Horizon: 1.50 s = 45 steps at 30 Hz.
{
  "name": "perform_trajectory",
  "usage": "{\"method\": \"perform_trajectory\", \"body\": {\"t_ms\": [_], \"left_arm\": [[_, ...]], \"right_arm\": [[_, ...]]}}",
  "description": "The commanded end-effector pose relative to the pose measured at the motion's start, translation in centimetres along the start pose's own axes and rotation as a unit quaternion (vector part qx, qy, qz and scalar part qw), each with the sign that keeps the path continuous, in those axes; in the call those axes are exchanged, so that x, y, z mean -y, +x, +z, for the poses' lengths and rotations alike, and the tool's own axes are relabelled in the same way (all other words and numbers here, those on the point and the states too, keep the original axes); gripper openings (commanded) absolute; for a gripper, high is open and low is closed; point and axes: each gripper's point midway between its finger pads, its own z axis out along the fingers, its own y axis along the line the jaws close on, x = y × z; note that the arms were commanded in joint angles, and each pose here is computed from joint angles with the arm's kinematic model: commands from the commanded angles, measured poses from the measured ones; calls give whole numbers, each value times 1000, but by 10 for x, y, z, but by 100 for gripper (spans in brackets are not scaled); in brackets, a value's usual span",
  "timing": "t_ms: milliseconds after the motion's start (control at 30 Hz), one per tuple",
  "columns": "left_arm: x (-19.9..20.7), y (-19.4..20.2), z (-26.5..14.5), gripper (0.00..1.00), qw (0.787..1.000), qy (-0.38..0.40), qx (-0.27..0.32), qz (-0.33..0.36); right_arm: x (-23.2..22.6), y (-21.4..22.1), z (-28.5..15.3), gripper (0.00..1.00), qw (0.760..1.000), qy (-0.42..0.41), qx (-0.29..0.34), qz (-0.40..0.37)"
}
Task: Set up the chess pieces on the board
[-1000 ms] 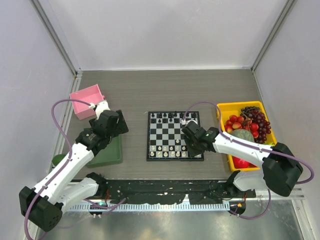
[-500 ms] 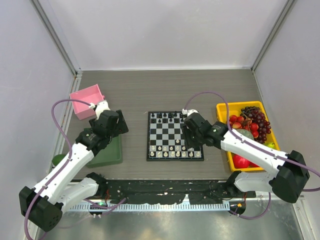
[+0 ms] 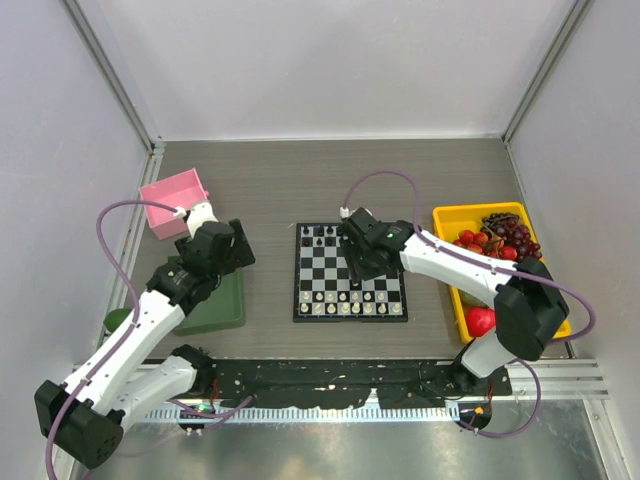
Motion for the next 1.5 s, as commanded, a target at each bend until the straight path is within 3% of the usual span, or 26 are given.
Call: {"method": "perform_trajectory", "body": {"t_ms": [0, 1167, 1467], "left_arm": [[-4, -12, -2, 99, 1000, -8, 24, -13], [-5, -14, -1, 99, 1000, -15, 23, -8], [-5, -15, -1, 99, 1000, -16, 25, -8]], "right_arm": [[-12, -18, 5, 48, 1000, -20, 13, -2], [-16, -15, 44, 28, 1000, -17, -15, -1], [-12, -12, 43, 30, 1000, -13, -22, 1]]}}
